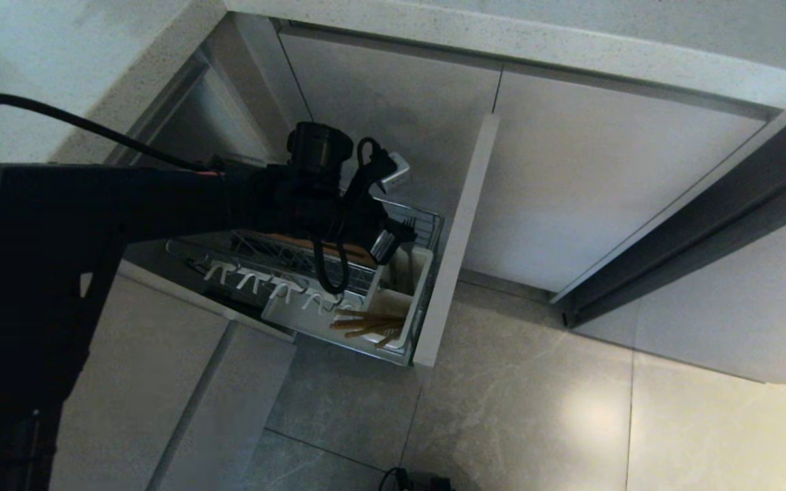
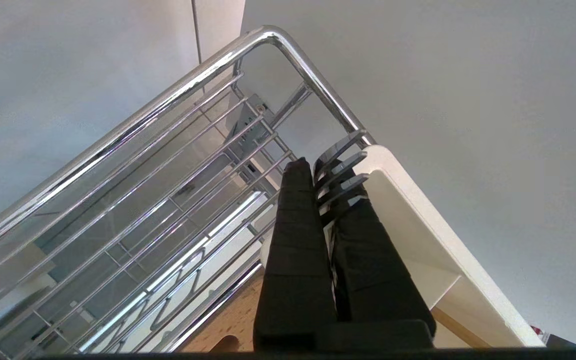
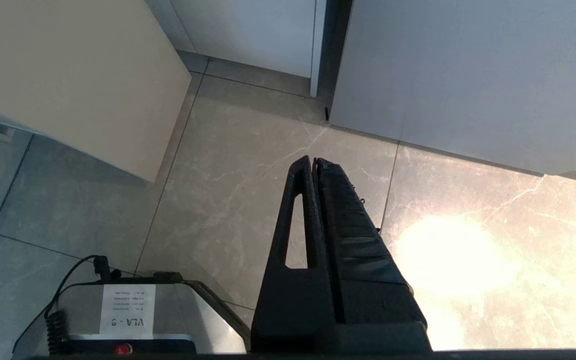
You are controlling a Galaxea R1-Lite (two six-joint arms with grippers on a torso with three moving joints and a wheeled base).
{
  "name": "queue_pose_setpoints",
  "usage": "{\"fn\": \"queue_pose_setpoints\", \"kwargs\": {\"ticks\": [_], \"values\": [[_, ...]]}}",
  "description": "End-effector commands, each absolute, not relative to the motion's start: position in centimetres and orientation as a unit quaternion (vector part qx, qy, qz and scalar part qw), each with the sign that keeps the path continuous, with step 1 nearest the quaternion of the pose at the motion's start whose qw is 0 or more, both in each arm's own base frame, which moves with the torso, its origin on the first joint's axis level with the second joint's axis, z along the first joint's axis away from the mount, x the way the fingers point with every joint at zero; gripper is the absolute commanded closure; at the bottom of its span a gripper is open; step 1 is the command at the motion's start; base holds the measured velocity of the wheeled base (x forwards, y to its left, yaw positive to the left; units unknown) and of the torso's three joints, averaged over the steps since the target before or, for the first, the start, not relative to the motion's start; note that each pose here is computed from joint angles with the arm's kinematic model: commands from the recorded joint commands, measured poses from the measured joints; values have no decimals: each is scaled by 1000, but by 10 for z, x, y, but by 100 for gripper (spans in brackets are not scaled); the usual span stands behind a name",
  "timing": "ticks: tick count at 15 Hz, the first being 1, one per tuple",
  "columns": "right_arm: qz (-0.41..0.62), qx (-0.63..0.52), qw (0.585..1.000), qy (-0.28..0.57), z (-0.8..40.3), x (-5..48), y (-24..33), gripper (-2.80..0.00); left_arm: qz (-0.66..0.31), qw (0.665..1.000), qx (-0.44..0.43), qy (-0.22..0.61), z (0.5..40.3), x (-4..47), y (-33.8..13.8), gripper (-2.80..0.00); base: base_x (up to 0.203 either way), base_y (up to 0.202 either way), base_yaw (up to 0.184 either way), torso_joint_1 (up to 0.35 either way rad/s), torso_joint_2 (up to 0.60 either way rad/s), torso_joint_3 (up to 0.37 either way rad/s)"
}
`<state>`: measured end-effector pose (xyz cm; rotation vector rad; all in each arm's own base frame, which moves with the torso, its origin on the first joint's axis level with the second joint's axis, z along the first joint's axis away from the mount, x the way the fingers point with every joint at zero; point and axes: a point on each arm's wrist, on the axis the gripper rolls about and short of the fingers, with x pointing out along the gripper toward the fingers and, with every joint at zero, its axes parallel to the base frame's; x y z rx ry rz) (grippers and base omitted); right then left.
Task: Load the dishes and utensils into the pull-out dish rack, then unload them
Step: Take the fork out of the cupboard
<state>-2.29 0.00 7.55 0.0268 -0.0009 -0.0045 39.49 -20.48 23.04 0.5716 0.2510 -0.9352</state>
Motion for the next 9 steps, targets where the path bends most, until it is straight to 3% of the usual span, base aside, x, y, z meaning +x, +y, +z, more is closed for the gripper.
{"fn": "queue_pose_setpoints", "kwargs": {"ticks": [1, 9], "values": [[-2, 13, 1000, -1, 75, -23, 0, 0, -445, 845, 272, 119, 230, 395, -205, 0, 0, 0, 0, 0, 0, 0], [-2, 13, 1000, -1, 75, -23, 0, 0, -423, 861, 277, 64, 280, 369, -192, 0, 0, 0, 0, 0, 0, 0]]}}
